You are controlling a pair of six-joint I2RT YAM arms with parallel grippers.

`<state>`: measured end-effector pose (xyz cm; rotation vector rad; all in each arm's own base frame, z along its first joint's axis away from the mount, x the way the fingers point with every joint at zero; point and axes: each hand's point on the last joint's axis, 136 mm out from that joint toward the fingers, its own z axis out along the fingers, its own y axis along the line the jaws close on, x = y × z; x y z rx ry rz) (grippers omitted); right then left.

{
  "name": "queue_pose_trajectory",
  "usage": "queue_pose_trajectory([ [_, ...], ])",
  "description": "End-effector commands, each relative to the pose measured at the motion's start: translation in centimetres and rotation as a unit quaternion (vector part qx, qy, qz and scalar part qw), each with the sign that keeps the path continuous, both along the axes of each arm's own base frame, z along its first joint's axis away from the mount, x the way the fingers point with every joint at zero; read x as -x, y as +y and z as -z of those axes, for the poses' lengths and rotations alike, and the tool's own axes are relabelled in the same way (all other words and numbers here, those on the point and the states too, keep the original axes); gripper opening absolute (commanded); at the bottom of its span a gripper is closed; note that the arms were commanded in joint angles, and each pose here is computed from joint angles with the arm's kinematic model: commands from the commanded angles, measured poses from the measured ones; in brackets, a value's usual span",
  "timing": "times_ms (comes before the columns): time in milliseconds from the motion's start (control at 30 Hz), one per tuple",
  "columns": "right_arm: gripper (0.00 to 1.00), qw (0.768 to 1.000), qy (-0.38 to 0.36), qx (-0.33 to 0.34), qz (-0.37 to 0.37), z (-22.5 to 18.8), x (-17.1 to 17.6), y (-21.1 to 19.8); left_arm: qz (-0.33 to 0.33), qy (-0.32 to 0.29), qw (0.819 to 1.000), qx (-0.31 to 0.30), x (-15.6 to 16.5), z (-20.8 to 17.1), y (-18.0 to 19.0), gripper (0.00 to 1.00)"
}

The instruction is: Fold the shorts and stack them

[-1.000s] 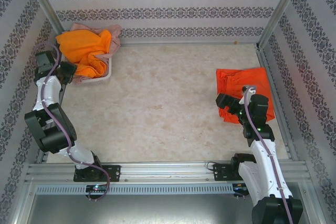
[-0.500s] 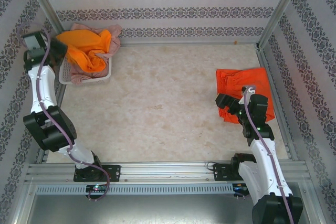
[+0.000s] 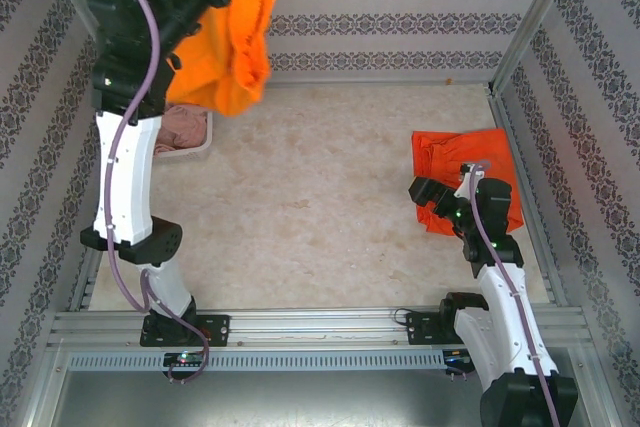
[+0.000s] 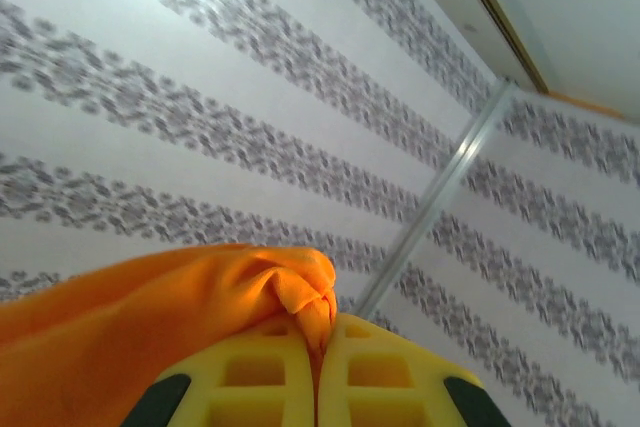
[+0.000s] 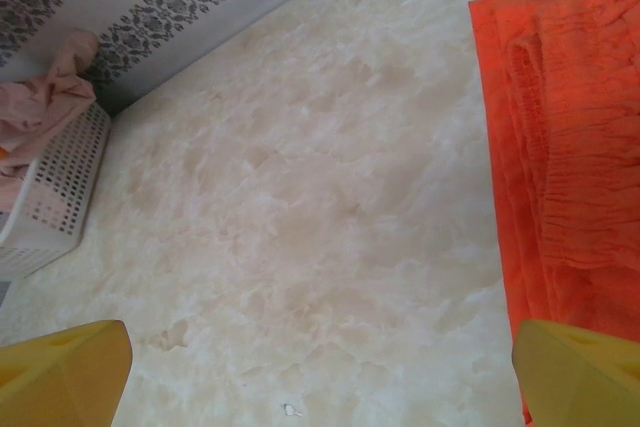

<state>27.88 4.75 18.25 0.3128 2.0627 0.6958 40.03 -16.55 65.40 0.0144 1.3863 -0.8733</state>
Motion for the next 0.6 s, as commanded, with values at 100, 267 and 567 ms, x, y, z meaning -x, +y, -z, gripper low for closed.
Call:
queue_pose_trajectory([
  [100,0.98,0.998,-0.058,-0.008,-0.028,-4.8,0.7,1.1,0.005,0.083,0.992,-0.091,-2.4,7.6,-4.5,0.0],
  [267,0.98,0.996,-0.073,-0.01,-0.05,-6.1,1.1,2.0,0.022,0.169,0.977,-0.129,-4.4,15.8,-7.3,0.0],
  [567,0.95,0.989,-0.052,0.081,-0.113,-4.4,1.3,5.9,0.023,0.267,0.958,-0.105,-6.4,29.8,-8.8,0.0],
])
